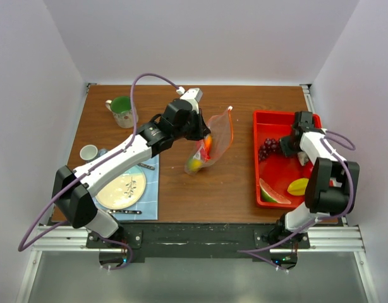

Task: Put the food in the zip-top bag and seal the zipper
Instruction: Pick up the fake fruit from the bin, then place the fake fruit in the zipper food storage bag.

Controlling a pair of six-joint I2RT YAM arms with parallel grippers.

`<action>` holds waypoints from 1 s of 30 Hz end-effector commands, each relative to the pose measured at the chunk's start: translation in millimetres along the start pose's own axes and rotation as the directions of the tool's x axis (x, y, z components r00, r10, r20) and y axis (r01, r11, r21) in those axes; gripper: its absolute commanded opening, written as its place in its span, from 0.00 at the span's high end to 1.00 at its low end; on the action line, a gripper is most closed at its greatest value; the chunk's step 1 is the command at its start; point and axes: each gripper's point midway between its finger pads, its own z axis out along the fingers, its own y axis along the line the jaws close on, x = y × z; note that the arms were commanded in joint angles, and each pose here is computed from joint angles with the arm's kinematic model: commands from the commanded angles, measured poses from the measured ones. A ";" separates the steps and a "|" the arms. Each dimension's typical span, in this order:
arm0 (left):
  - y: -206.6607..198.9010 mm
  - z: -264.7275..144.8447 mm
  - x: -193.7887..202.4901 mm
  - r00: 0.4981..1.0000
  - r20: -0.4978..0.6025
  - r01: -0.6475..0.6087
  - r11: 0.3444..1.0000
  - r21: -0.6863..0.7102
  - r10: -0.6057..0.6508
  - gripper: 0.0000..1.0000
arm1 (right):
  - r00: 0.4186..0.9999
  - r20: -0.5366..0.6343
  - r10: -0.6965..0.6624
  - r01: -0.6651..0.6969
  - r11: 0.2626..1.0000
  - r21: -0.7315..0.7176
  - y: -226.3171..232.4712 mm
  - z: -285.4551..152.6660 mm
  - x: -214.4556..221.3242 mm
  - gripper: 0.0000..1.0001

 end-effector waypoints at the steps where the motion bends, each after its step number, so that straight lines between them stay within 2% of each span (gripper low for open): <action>1: -10.8 -0.4 -19.2 0.998 0.048 0.030 0.999 0.033 -0.031 1.00 | 0.997 0.042 -0.062 0.067 0.988 -0.136 14.2 -41.8 -10.3 0.99; 6: -6.9 4.1 -21.2 0.996 0.066 0.062 0.998 0.010 -0.062 1.00 | 0.987 0.096 -0.129 0.150 0.954 -0.259 24.1 -89.5 -18.6 1.00; 10: -7.5 8.8 -20.9 0.994 0.066 0.083 0.996 0.011 -0.084 1.00 | 0.969 0.185 -0.166 0.223 0.910 -0.349 34.7 -139.4 -33.2 1.00; 14: -9.1 15.8 -15.5 0.994 0.046 0.094 0.995 0.021 -0.095 1.00 | 0.939 0.270 -0.213 0.323 0.819 -0.475 53.7 -200.3 -35.3 1.00; 19: -16.6 20.8 -13.9 0.993 0.025 0.112 0.992 0.053 -0.114 1.00 | 0.894 0.358 -0.270 0.442 0.669 -0.598 81.9 -275.9 -9.7 1.00; 24: -22.1 22.1 -17.7 0.992 0.026 0.121 0.990 0.070 -0.123 1.00 | 0.870 0.375 -0.320 0.492 0.501 -0.713 106.9 -327.3 31.1 1.00; 30: -27.9 19.9 -23.4 0.992 0.033 0.120 0.989 0.081 -0.123 1.00 | 0.822 0.410 -0.395 0.558 0.411 -0.721 118.4 -338.4 78.3 1.00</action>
